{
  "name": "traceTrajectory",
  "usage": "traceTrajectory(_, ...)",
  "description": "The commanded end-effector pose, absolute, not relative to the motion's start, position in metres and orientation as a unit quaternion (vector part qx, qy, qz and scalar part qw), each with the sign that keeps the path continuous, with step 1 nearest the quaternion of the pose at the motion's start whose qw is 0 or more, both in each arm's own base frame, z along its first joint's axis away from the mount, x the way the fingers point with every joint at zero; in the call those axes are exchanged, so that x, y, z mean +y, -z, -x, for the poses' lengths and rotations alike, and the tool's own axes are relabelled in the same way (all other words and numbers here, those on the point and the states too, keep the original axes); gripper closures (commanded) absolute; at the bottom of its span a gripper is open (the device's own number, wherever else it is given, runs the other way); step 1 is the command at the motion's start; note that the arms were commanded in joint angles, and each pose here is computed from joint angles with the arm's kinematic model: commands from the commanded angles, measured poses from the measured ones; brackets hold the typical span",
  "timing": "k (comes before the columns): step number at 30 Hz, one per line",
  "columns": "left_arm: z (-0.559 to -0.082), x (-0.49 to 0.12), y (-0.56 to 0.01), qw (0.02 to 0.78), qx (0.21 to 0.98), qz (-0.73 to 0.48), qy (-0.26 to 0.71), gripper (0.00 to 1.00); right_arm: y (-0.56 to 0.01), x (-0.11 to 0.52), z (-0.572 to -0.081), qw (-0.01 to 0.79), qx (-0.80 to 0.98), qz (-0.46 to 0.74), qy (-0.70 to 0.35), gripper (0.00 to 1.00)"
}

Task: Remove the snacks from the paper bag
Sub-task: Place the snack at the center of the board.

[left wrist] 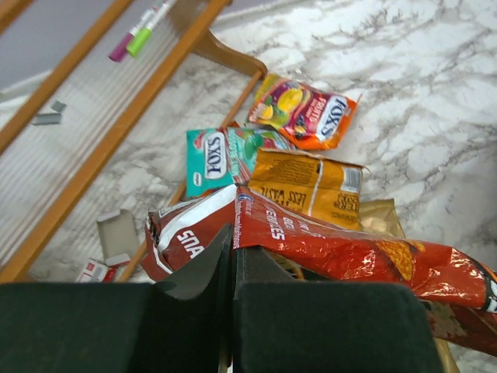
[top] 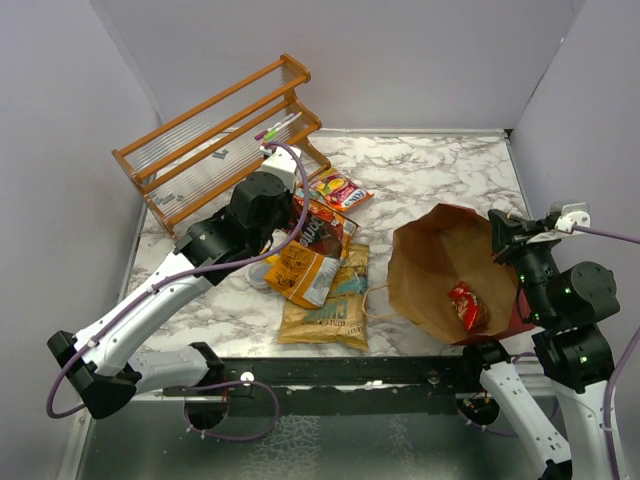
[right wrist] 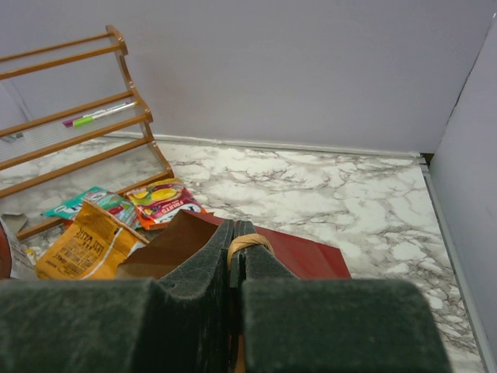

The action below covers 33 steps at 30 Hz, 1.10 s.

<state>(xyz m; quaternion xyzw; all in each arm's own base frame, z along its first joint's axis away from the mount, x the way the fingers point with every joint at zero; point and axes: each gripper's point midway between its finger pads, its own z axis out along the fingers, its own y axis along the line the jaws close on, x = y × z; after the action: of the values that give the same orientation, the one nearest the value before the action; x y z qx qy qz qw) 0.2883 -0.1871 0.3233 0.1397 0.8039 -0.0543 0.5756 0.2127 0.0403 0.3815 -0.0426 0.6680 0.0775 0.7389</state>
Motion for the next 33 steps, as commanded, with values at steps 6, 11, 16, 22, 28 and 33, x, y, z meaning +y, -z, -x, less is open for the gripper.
traceTrajectory(6,-0.272,-0.214,-0.289,0.467,0.858,-0.154,0.149,1.0,-0.379,0.028,-0.212,0.742,0.668,0.025,-0.05,0.98)
traceTrajectory(11,-0.246,-0.236,-0.288,0.402,0.874,-0.161,0.222,1.0,-0.381,0.025,-0.211,0.745,0.665,0.026,-0.042,0.98)
traceTrajectory(16,-0.23,-0.242,-0.272,0.35,0.892,-0.125,0.257,1.0,-0.382,0.024,-0.21,0.749,0.661,0.025,-0.039,0.98)
traceTrajectory(22,-0.246,-0.243,-0.209,0.289,0.913,-0.08,0.276,1.0,-0.383,0.028,-0.211,0.75,0.659,0.029,-0.047,0.98)
traceTrajectory(28,-0.269,-0.228,-0.159,0.253,0.934,-0.053,0.247,1.0,-0.389,0.027,-0.208,0.754,0.655,0.031,-0.045,0.98)
traceTrajectory(33,-0.286,-0.22,-0.142,0.246,0.937,-0.043,0.244,1.0,-0.39,0.029,-0.206,0.756,0.652,0.034,-0.052,0.98)
